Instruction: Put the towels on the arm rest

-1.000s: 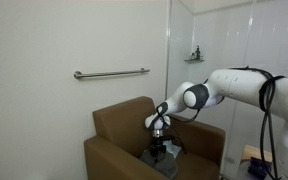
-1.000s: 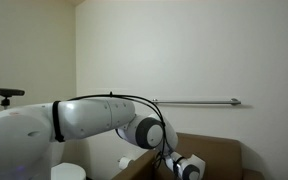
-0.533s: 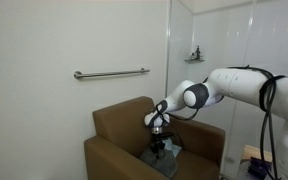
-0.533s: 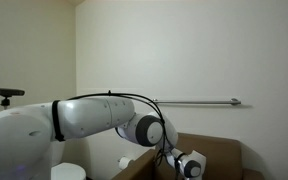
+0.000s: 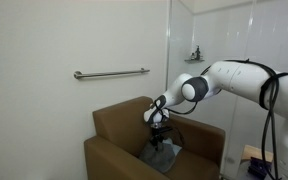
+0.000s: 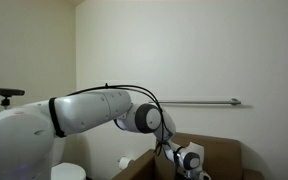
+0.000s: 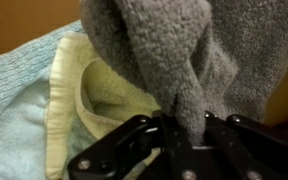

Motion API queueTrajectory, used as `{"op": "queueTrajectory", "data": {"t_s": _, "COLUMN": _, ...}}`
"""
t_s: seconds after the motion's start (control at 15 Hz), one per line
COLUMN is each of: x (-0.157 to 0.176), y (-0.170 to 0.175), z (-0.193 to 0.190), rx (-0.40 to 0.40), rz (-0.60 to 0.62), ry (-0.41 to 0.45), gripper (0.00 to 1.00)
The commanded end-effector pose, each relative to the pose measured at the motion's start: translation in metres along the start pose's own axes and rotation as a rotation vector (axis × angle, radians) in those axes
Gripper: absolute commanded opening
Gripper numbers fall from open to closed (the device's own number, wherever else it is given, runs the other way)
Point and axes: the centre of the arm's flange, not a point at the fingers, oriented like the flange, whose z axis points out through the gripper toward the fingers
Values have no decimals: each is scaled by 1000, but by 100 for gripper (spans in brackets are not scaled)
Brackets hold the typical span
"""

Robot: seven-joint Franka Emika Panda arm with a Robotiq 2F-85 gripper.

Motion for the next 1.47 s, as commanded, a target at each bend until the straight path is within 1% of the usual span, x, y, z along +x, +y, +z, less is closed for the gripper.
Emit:
{"op": "queueTrajectory", "data": {"t_s": 0.0, "x": -45, "y": -7, "z": -41, "rx": -29, "rz": -46, "ry": 57, "gripper": 6}}
{"op": "queueTrajectory", "data": {"t_s": 0.27, "x": -67, "y": -14, "z": -76, "rx": -34, "rz": -175, "ry": 129, "gripper": 6}}
{"op": "queueTrajectory", "data": {"t_s": 0.6, "x": -87, "y": -24, "z": -118, "rx": -61, "rz": -271, "ry": 175, "gripper": 7}}
{"op": "queueTrajectory", "data": {"t_s": 1.07, "x": -117, "y": -51, "z": -183, "rx": -78, "rz": -318, "ry": 224, "gripper": 6}}
{"op": "queueTrajectory", "data": {"t_s": 1.4, "x": -127, "y": -74, "z": -237, "rx": -87, "rz": -311, "ry": 271, "gripper": 6}}
